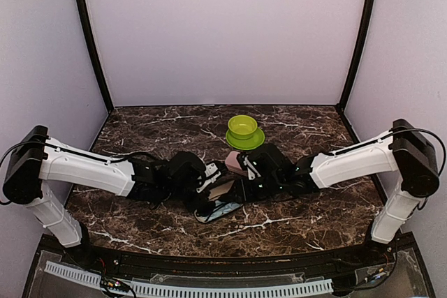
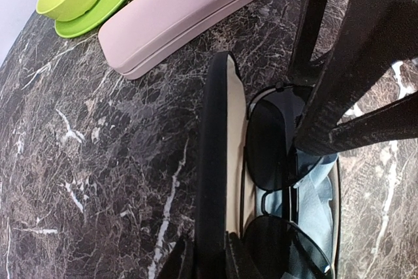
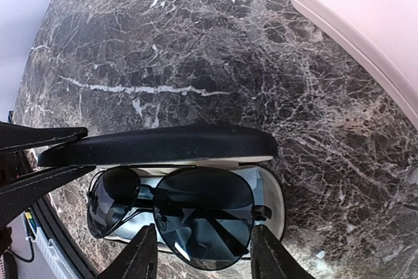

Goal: Organize the sunglasses
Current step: Place the sunglasses in the sunglasses case.

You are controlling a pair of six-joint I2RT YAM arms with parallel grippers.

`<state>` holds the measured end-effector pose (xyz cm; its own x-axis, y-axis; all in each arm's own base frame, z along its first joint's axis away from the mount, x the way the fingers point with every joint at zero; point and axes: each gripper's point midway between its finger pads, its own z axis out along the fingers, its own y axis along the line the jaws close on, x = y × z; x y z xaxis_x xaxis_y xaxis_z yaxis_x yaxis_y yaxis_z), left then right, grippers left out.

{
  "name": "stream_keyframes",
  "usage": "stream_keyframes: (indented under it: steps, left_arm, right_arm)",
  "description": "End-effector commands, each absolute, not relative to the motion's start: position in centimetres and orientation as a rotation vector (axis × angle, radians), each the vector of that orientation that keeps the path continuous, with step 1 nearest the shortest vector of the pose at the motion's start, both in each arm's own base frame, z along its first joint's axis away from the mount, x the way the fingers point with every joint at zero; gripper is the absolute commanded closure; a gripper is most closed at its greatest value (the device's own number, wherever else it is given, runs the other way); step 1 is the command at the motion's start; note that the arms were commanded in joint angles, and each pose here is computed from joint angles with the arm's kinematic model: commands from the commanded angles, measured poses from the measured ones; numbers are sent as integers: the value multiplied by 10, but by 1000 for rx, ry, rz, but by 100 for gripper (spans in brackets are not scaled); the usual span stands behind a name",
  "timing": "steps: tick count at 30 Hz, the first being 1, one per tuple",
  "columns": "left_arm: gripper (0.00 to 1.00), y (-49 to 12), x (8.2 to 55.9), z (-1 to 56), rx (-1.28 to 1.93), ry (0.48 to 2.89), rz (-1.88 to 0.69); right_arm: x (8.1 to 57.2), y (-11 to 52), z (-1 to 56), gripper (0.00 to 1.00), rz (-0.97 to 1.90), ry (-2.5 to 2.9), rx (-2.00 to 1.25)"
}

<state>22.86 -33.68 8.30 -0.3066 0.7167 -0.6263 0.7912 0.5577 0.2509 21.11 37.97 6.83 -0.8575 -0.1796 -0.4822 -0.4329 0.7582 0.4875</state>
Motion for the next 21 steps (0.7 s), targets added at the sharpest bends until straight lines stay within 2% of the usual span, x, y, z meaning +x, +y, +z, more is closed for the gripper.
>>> stream_keyframes:
  steps: [1, 10, 21]
  left_arm:
    - [82, -339, 229, 85, 1193, 2061, -137]
    - [82, -338, 230, 85, 1190, 2061, -133]
    - [82, -336, 228, 81, 1201, 2042, -104]
  right_arm:
    - [216, 381, 86, 51, 803, 2496, -453]
    - [212, 367, 69, 52, 727, 2552, -442]
    - [213, 363, 84, 51, 745, 2506, -436]
